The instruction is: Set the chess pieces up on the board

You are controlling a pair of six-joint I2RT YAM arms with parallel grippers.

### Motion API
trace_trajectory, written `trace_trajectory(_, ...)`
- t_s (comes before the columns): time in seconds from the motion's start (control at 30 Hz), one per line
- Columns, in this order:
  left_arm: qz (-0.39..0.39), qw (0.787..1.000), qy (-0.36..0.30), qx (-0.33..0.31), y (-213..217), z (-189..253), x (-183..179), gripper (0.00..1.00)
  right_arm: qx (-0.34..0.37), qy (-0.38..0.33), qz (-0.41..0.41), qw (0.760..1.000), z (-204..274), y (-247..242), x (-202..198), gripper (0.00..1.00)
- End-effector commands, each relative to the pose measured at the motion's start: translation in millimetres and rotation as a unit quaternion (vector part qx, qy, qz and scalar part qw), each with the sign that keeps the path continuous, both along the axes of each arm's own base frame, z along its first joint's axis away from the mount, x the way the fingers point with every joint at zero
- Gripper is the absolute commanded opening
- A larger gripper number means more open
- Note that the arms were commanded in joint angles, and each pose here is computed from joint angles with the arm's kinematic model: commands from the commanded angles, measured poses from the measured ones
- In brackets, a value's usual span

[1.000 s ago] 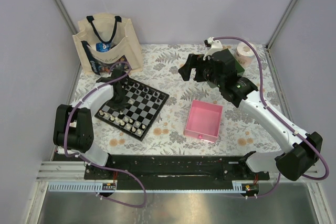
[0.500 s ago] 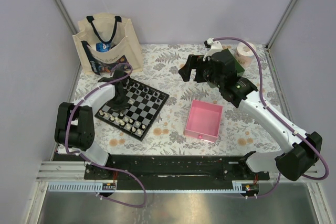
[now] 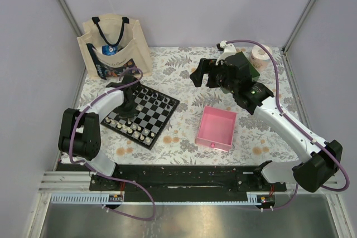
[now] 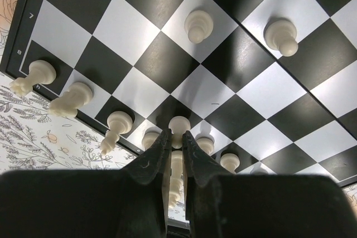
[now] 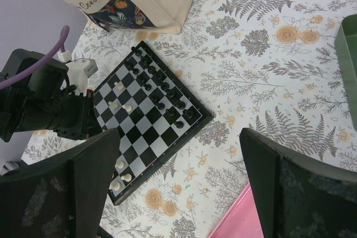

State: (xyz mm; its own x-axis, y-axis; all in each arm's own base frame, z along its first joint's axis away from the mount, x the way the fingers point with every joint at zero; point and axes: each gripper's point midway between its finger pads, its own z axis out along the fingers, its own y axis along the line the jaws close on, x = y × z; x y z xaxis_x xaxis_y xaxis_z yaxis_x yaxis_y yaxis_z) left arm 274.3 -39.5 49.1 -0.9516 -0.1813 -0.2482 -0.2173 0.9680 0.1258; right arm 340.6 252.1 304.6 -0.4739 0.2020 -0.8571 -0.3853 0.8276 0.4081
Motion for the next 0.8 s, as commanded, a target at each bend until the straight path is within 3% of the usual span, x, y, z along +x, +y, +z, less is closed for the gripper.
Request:
trace_trajectory(0.0, -0.006, 1.0, 0.008, 0.022, 5.1, -1.6, -3.7, 0.03, 0.011, -0.035, -0.01, 0.999, 21.8, -7.8, 1.4, 0.99)
trace_trajectory(0.5, -0.003, 1.0, 0.013, 0.027, 6.5, -3.3, -3.4, 0.06, 0.009, -0.035, -0.011, 0.999, 20.2, -8.3, 1.1, 0.99)
trace_trajectory(0.77, -0.002, 1.0, 0.005, 0.027, 5.9, -0.6, -0.7, 0.21, 0.01, -0.035, -0.011, 0.999, 20.3, -8.6, 0.6, 0.99)
